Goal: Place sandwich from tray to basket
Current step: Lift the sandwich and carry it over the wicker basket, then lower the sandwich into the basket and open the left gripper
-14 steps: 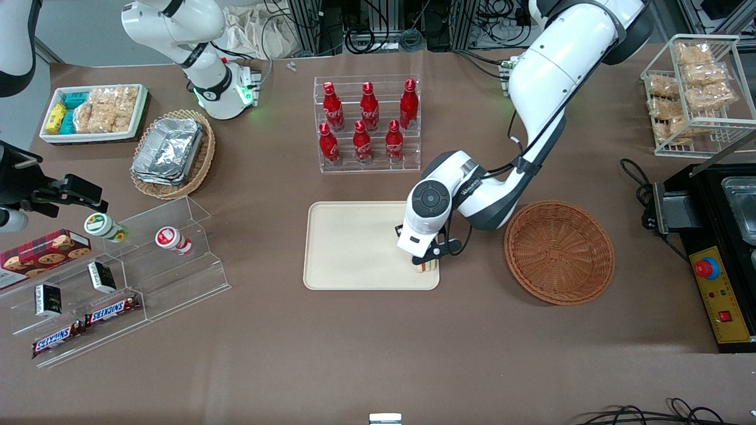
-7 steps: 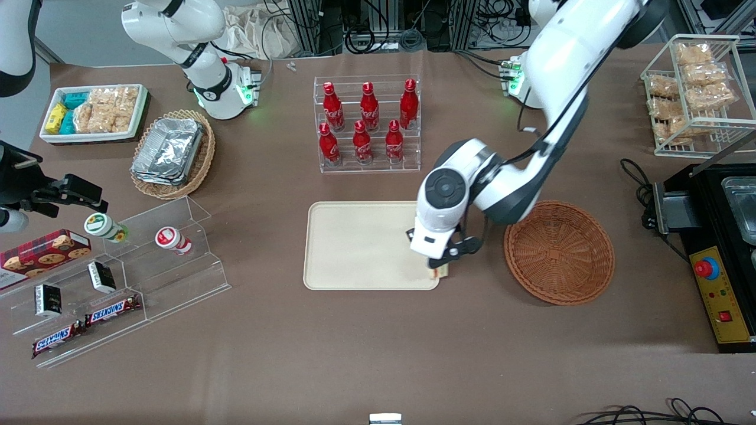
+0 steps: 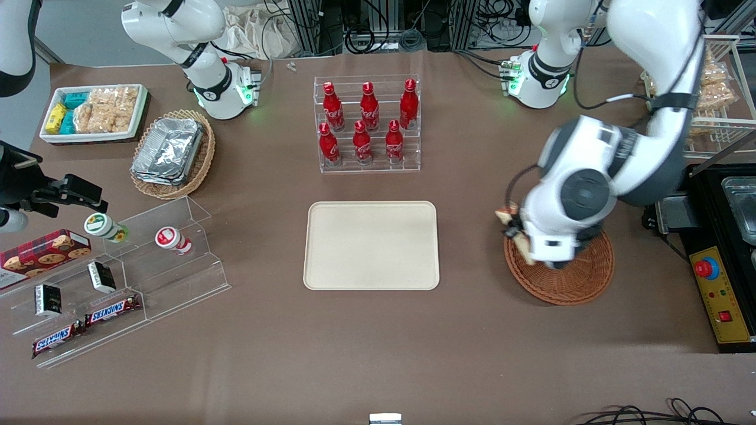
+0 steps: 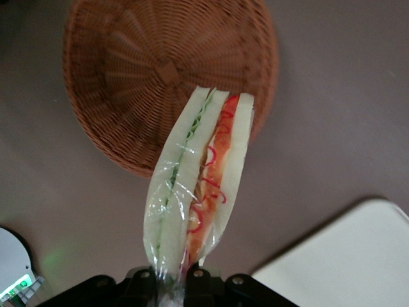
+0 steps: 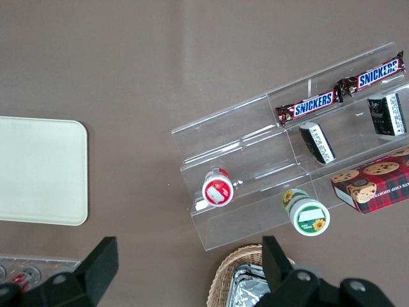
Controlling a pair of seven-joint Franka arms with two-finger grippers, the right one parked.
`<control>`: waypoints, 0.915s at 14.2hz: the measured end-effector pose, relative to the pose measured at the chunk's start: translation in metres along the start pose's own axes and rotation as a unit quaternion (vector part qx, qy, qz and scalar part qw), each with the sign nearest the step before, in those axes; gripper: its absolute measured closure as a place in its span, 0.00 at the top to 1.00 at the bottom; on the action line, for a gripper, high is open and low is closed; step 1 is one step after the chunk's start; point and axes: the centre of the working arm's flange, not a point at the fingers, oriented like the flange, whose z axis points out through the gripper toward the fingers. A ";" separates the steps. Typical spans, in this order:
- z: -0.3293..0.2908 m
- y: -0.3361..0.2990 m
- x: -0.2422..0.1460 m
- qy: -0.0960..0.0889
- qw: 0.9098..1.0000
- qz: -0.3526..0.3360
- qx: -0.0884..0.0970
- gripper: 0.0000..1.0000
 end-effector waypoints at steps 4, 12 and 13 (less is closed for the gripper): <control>0.059 -0.041 0.073 -0.016 0.998 -0.064 -0.021 0.14; 0.125 -0.049 0.091 -0.022 0.995 -0.082 -0.055 0.19; 0.126 -0.048 0.091 -0.022 0.995 -0.081 -0.056 0.28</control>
